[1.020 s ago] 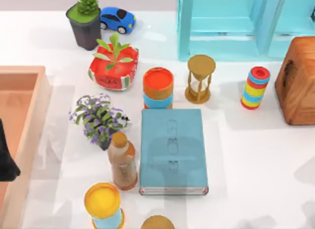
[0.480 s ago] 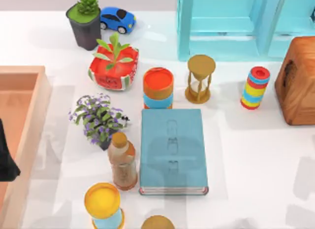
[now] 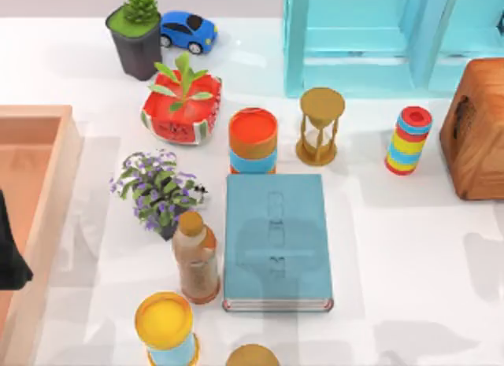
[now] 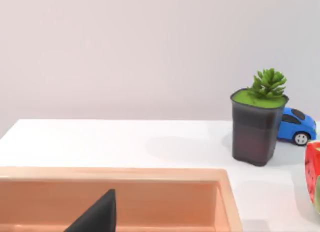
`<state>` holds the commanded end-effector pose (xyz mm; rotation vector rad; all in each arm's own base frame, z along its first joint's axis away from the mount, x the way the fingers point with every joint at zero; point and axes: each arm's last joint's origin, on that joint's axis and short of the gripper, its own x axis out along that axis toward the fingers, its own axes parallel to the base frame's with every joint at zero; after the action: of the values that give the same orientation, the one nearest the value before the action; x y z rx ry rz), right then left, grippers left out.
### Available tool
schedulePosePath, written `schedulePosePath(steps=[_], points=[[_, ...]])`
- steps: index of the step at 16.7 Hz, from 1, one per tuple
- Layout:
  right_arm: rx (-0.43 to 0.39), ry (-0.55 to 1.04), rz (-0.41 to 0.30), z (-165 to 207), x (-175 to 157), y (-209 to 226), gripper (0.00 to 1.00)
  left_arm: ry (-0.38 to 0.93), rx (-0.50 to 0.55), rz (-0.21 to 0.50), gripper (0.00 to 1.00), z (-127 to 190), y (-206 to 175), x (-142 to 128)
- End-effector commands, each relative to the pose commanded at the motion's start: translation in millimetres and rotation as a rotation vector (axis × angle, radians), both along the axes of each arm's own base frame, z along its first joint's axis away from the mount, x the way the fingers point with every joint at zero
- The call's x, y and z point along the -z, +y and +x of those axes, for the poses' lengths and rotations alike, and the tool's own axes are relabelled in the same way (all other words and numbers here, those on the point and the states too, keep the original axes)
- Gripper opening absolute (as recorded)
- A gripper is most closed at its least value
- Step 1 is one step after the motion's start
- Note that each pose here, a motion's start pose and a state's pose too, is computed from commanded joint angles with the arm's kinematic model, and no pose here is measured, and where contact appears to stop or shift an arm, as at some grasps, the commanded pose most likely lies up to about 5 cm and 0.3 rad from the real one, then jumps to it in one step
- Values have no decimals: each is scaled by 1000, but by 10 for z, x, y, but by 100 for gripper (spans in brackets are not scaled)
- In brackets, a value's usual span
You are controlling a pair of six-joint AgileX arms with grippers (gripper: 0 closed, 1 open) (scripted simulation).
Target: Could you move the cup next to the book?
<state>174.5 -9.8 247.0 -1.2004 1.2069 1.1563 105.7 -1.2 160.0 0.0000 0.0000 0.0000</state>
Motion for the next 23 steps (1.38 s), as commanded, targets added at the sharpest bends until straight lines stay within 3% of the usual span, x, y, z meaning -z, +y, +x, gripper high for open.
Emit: schedulePosePath(steps=[9, 18, 23], points=[[-28, 32, 7, 9, 26, 2, 100, 0, 0, 0, 100, 0, 0, 0], [-26, 26, 7, 30, 904, -2, 100, 0, 0, 0, 100, 0, 0, 0], [-27, 32, 7, 9, 980, -1, 100, 0, 0, 0, 100, 0, 0, 0]])
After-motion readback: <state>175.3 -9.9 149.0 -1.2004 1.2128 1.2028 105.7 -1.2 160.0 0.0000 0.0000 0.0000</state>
